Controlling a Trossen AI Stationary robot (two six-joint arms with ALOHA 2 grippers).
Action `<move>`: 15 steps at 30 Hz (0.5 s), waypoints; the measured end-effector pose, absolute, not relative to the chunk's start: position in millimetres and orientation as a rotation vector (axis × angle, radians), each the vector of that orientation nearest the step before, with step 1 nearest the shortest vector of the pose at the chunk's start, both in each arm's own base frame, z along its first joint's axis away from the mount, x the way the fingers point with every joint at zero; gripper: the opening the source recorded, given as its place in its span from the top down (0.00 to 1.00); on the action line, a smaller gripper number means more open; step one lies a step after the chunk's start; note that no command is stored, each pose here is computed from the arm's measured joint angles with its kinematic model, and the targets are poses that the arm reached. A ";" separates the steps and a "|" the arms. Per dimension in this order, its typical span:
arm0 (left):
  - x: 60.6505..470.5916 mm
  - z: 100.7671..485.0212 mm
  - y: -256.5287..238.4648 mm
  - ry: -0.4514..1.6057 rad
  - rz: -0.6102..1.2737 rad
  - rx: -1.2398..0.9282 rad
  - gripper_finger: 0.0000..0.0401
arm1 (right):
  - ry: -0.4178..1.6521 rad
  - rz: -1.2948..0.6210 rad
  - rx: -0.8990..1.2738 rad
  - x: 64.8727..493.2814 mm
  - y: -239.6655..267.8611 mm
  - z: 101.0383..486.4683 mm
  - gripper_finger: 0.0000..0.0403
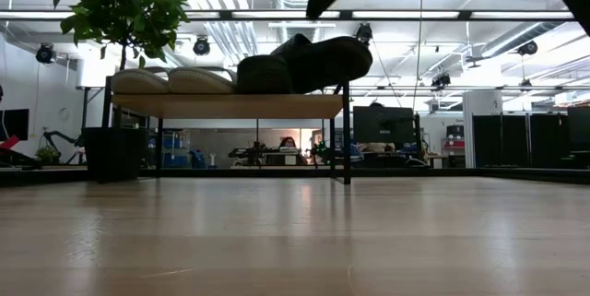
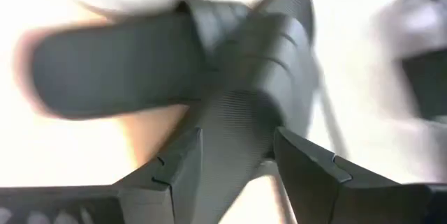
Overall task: Pick and place slides into the shelf
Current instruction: Adjust the right black slipper on the shelf
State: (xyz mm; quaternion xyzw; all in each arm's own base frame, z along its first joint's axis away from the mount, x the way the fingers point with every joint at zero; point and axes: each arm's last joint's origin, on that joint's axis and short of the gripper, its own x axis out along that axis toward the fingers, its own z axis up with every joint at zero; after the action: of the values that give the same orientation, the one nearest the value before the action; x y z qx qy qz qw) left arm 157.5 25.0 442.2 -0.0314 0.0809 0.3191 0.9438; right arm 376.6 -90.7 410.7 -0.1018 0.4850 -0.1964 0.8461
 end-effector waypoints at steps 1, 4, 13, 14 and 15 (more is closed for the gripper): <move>157.3 442.2 25.0 0.165 0.650 -0.064 0.41 | 0.993 -0.370 -0.179 370.6 -90.9 417.7 0.58; 157.3 442.3 25.0 0.164 0.650 -0.064 0.41 | 0.884 -0.204 -0.127 352.7 -90.5 440.3 0.60; 157.4 442.2 25.1 0.156 0.652 -0.090 0.41 | 0.677 0.043 -0.214 306.2 -73.9 470.2 0.66; 157.4 442.3 25.0 0.155 0.651 -0.091 0.41 | 0.667 0.044 -0.217 298.9 -73.1 470.0 0.66; 157.5 442.3 25.0 0.155 0.650 -0.092 0.41 | 0.655 0.049 -0.220 291.0 -72.0 469.4 0.67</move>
State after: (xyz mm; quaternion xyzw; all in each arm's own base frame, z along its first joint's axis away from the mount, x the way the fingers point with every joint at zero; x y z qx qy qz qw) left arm 157.5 25.0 442.3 -0.0450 0.0761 0.3190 0.9436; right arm 291.0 -72.0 469.4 -0.1080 0.3209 0.0242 0.9406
